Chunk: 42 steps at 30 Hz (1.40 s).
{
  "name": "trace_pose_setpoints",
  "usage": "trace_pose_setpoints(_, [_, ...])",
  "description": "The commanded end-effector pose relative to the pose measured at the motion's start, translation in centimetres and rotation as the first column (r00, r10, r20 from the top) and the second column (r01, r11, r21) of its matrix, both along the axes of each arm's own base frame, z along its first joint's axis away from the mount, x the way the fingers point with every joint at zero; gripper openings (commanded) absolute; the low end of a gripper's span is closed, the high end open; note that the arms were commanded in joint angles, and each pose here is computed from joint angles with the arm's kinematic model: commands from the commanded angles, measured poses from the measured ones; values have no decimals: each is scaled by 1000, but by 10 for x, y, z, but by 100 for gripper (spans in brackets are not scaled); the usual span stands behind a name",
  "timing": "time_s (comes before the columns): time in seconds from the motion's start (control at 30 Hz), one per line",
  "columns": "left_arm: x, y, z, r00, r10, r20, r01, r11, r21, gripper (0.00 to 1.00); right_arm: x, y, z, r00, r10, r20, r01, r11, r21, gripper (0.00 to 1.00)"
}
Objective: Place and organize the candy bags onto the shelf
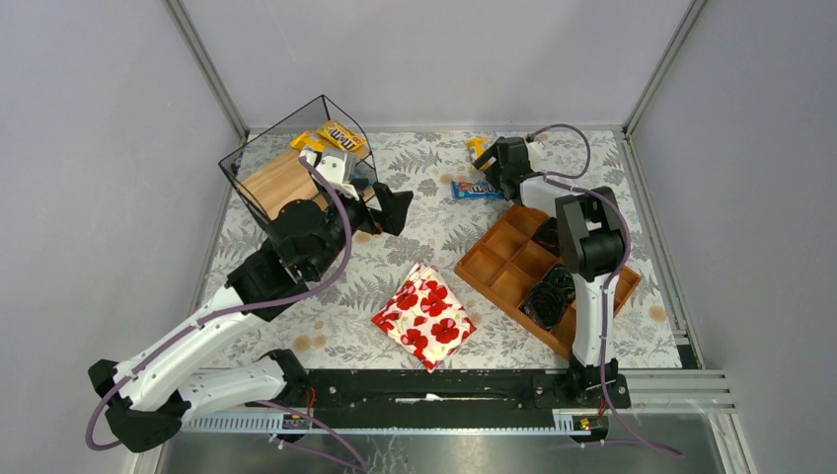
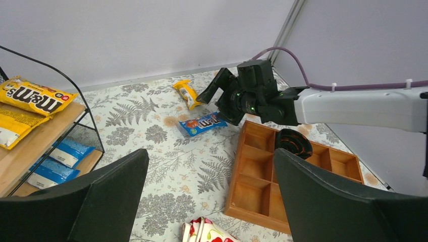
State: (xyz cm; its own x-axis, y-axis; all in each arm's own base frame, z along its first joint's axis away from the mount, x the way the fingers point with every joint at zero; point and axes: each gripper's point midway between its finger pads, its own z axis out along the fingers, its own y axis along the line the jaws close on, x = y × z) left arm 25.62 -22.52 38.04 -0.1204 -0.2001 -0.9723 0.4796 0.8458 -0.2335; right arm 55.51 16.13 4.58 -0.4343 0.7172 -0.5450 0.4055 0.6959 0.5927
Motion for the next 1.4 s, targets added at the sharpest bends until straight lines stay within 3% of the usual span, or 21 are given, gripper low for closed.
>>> trace_pose_setpoints(0.0, [-5,1,24,999,-19,49,23,997,-80,99,26,-1,21,997,-25,80,23,999,28,93])
trace_pose_setpoints(0.17, [-5,0,25,999,-23,46,27,996,-85,99,31,-3,12,996,-48,73,44,998,51,89])
trace_pose_setpoints(0.47, [-5,-3,23,999,-32,39,35,996,-84,99,46,5,-18,994,-108,36,96,966,242,76])
trace_pose_setpoints(0.73, [-5,-4,23,999,-40,35,43,995,-88,99,48,4,-35,977,-212,-5,198,905,376,60])
trace_pose_setpoints(0.97, [-3,-5,20,999,-37,29,40,996,-83,99,60,1,-42,973,-230,2,213,907,364,54])
trace_pose_setpoints(1.2, [0,-6,17,999,-35,20,37,996,-78,99,66,-9,-30,978,-203,56,172,924,343,29])
trace_pose_setpoints(1.37, [-2,-7,19,999,-46,21,47,995,-88,99,65,-18,8,978,-153,140,94,930,355,14])
